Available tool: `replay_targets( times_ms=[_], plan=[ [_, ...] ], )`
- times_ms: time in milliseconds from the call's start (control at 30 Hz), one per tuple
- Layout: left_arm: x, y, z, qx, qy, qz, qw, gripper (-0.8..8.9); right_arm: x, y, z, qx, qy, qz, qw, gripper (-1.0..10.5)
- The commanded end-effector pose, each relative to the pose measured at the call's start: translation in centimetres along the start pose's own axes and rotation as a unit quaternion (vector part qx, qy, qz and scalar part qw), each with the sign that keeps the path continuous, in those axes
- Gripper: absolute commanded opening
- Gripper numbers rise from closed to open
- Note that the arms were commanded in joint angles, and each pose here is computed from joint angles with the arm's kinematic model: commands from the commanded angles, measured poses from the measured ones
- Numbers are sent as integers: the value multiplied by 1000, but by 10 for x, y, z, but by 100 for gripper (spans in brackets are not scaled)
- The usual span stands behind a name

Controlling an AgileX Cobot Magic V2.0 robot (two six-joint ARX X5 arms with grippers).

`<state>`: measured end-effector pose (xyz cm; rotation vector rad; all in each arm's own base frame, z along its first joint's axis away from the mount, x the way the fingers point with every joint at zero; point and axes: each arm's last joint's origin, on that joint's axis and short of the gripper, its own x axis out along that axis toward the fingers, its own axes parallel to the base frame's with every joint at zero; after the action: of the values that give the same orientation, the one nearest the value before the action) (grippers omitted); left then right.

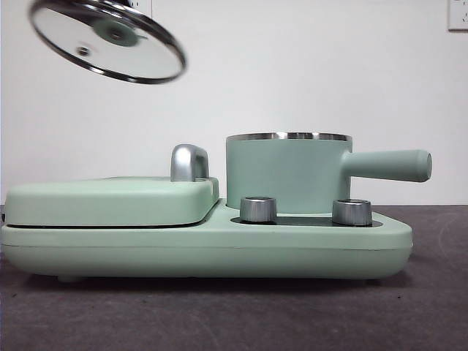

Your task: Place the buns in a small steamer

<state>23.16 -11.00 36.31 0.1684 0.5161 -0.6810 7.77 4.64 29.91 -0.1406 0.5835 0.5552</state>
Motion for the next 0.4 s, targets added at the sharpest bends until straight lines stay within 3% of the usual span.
replay_targets(
  times_ms=[33, 400],
  plan=[
    [17, -10, 10, 5, -26, -28, 999, 16, -4, 0, 0, 10, -14, -1, 1000, 396],
    [110, -56, 18, 28, -98, -106, 989, 15, -8, 1, -1, 11, -23, 0, 1000, 396]
  ],
)
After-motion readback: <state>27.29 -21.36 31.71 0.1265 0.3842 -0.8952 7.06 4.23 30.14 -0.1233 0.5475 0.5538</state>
